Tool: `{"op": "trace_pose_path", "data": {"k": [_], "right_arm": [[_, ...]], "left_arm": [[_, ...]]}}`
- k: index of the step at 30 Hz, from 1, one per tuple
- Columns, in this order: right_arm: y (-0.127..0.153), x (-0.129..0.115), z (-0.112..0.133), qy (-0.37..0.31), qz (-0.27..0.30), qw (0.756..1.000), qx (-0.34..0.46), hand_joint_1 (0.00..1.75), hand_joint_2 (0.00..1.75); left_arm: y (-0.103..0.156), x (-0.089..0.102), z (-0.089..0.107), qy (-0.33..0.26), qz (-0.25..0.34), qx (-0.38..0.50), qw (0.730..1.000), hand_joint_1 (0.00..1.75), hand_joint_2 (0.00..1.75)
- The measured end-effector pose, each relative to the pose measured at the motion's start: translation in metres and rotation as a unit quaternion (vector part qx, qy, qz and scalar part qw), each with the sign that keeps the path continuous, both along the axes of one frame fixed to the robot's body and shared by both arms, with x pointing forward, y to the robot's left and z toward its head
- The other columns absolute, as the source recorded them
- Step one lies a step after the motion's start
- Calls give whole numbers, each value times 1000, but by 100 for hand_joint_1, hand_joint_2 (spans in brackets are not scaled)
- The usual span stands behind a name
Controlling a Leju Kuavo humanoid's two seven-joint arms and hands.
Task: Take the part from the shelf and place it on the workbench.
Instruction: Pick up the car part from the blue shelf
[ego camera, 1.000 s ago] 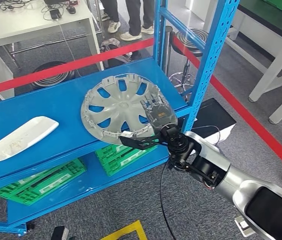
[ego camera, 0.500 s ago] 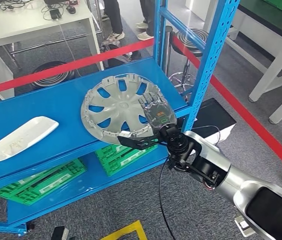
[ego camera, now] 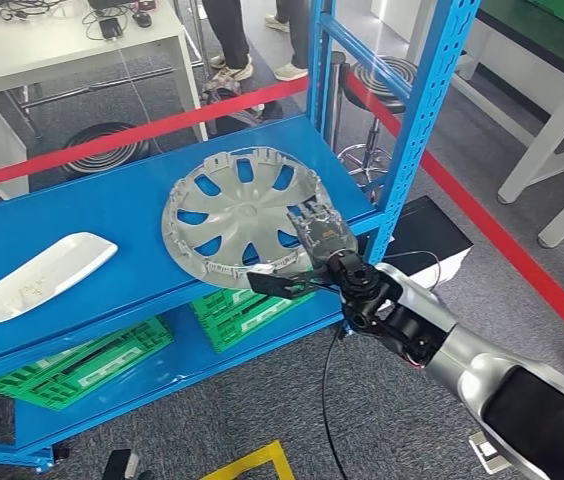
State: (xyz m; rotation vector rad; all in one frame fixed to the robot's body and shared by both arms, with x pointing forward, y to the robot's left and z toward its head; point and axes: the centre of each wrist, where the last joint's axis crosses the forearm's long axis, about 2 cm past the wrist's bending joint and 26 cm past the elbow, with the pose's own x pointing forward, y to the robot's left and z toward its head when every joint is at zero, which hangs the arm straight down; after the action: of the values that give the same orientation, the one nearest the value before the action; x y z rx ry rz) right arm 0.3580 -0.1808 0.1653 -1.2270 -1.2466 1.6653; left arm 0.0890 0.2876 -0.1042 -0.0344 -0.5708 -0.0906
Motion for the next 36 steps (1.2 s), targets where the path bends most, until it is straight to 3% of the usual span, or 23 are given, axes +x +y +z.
{"op": "trace_pose_path", "data": {"k": [13, 36], "right_arm": [[-10, 17, -37, 59, -32, 998, -6, 0, 175], [-9, 28, -42, 31, -43, 996, -73, 0, 175]], "left_arm": [[0, 3, 1, 4, -4, 1, 1000, 0, 0], [-1, 3, 1, 3, -8, 0, 1000, 0, 0]]}}
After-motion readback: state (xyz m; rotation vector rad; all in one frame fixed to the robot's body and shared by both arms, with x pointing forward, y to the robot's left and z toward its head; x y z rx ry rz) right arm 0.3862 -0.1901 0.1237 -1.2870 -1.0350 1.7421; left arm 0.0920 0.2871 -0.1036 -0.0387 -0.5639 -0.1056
